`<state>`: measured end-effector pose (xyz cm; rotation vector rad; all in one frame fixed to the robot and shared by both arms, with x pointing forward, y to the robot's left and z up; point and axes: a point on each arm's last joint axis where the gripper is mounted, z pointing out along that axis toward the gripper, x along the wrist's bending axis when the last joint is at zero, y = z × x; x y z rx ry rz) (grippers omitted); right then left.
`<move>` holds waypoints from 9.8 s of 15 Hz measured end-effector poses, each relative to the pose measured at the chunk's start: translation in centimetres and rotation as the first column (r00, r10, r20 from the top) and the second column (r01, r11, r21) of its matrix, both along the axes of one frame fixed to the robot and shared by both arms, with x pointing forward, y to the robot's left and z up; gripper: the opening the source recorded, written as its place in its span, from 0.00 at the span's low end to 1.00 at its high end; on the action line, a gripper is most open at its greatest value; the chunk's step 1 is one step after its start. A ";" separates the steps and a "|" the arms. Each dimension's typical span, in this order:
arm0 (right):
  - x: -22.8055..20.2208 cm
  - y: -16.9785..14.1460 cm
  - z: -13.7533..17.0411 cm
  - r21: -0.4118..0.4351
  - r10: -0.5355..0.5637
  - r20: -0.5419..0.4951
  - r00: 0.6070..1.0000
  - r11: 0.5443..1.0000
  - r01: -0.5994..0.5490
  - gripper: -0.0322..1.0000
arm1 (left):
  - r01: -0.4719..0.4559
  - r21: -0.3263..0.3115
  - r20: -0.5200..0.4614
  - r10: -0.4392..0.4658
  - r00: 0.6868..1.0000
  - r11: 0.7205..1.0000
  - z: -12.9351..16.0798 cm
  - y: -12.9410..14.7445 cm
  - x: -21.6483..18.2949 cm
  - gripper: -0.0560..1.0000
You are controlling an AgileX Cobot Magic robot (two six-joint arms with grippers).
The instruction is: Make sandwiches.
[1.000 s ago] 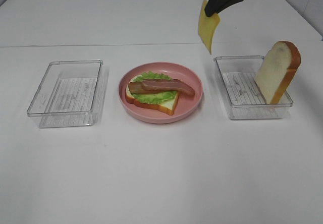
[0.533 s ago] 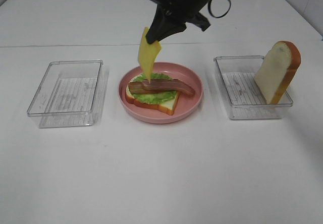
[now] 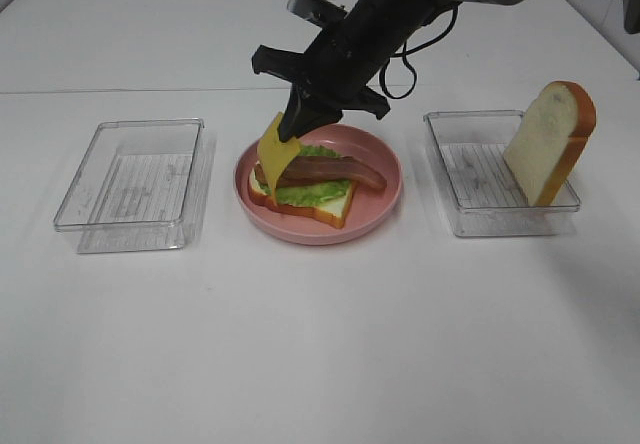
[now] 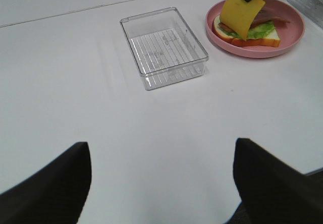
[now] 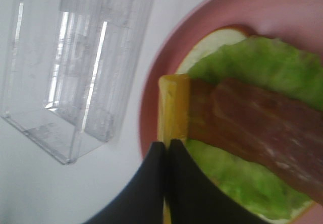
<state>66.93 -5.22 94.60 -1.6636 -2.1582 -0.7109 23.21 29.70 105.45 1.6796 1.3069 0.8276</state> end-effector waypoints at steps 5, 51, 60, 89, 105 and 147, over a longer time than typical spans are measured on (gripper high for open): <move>0.5 -1.6 -0.9 -0.195 -0.054 0.034 0.998 0.979 0.060 0.03 | 0.000 0.000 -0.001 0.000 1.000 1.000 0.0 0.0 0.0 0.75; 1.7 -23.8 8.5 -0.355 -0.317 0.054 0.947 0.880 0.315 0.21 | 0.000 0.000 -0.002 0.000 1.000 1.000 -0.1 0.0 0.1 0.75; -2.6 -19.1 9.7 0.188 -0.213 -0.107 0.971 0.955 0.230 0.21 | 0.000 0.000 -0.002 0.000 1.000 1.000 -0.1 0.0 0.1 0.75; -2.0 -8.0 -1.4 0.216 -0.357 -0.141 0.924 0.899 0.380 0.94 | 0.000 0.000 -0.001 0.000 1.000 1.000 -0.1 0.0 0.1 0.75; -18.1 -16.2 19.4 -0.307 0.058 0.295 0.954 0.951 0.037 0.97 | 0.000 0.001 -0.001 0.000 1.000 1.000 -0.1 0.0 0.1 0.75; -43.2 -23.8 10.0 -0.179 -0.195 0.744 0.639 0.864 0.471 0.97 | -0.140 0.017 0.004 0.140 0.990 0.990 -0.1 -0.3 0.1 0.75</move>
